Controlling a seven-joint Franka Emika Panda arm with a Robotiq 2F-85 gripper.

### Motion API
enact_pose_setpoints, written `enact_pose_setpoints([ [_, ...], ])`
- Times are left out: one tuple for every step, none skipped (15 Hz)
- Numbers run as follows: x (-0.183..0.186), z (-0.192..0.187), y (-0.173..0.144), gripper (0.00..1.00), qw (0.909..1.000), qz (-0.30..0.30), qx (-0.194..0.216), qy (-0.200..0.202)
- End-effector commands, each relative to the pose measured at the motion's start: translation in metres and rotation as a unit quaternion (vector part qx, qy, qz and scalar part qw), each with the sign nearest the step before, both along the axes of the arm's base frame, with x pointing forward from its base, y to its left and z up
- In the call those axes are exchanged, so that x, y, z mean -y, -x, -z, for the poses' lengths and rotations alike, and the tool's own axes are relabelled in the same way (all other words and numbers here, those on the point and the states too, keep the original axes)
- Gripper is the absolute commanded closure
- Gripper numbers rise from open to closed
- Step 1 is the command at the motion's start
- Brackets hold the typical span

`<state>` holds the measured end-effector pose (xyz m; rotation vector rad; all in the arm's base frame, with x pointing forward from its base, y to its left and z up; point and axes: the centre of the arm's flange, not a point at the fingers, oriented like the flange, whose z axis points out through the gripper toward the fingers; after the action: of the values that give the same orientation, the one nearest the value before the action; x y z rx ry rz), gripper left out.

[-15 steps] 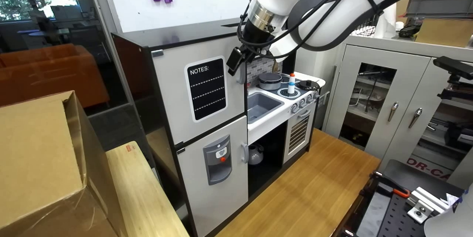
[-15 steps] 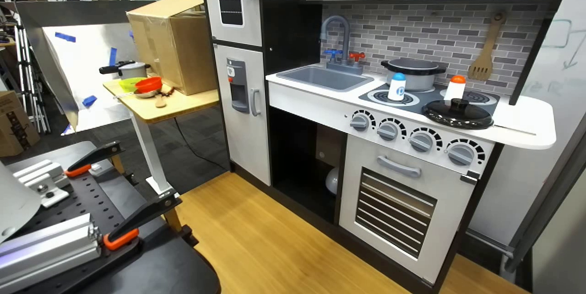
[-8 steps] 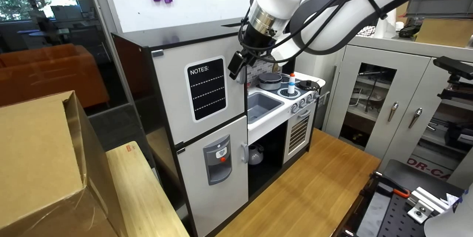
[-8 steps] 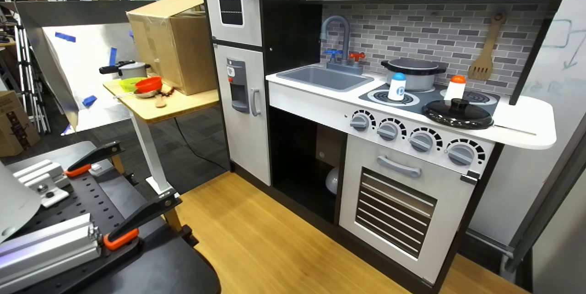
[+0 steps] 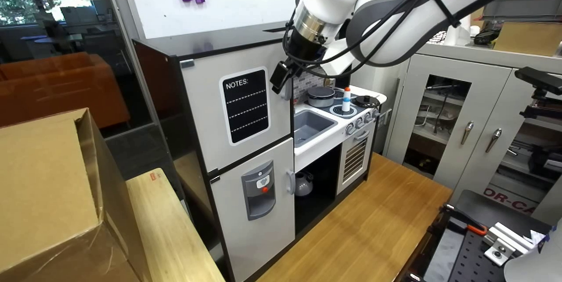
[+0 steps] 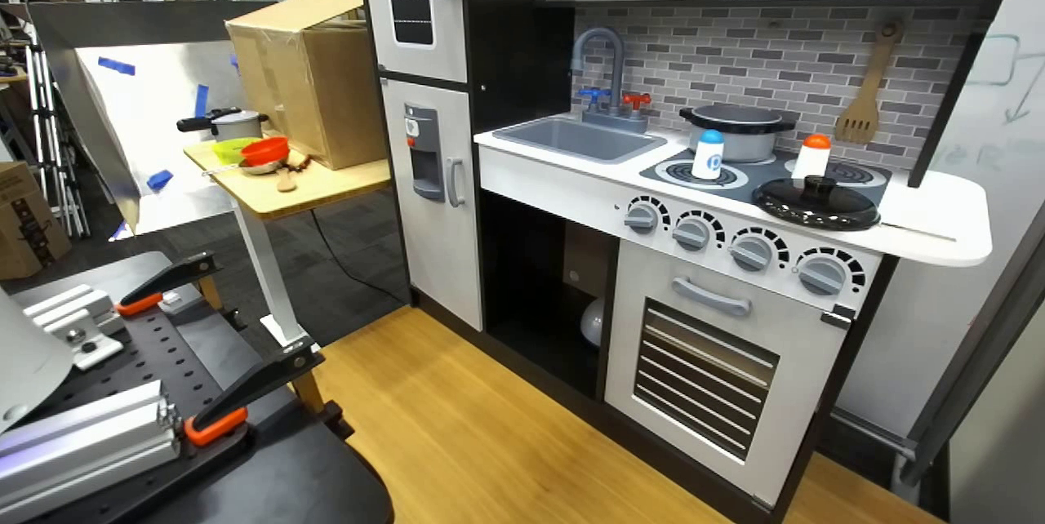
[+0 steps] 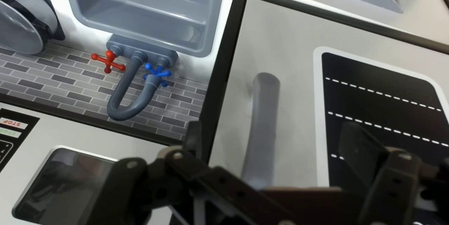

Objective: Close the open drawer and then open it again.

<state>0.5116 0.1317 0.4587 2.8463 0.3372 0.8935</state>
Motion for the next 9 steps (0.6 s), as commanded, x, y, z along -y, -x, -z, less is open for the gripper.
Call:
enact_pose_setpoints([
  [-0.0058, 0.0037, -0.0078, 0.15, 0.9999, 0.016, -0.004, 0.005],
  [-0.0061, 0.0044, -0.0079, 0.2, 0.9998, 0.017, -0.005, 0.004],
  [-0.0065, 0.0053, -0.0078, 0.29, 0.9998, 0.018, -0.006, 0.003],
  [-0.0068, 0.0061, -0.0076, 0.36, 0.9998, 0.019, -0.007, 0.002],
  [-0.007, 0.0069, -0.0072, 0.44, 0.9998, 0.019, -0.009, 0.001],
  [-0.0071, 0.0076, -0.0067, 0.52, 0.9998, 0.02, -0.011, 0.0],
  [-0.0073, 0.0085, -0.0063, 0.58, 0.9998, 0.019, -0.012, 0.0],
  [-0.007, 0.0093, -0.006, 0.61, 0.9997, 0.019, -0.013, 0.0],
  [-0.0063, 0.0103, -0.0058, 0.61, 0.9997, 0.019, -0.014, 0.001],
])
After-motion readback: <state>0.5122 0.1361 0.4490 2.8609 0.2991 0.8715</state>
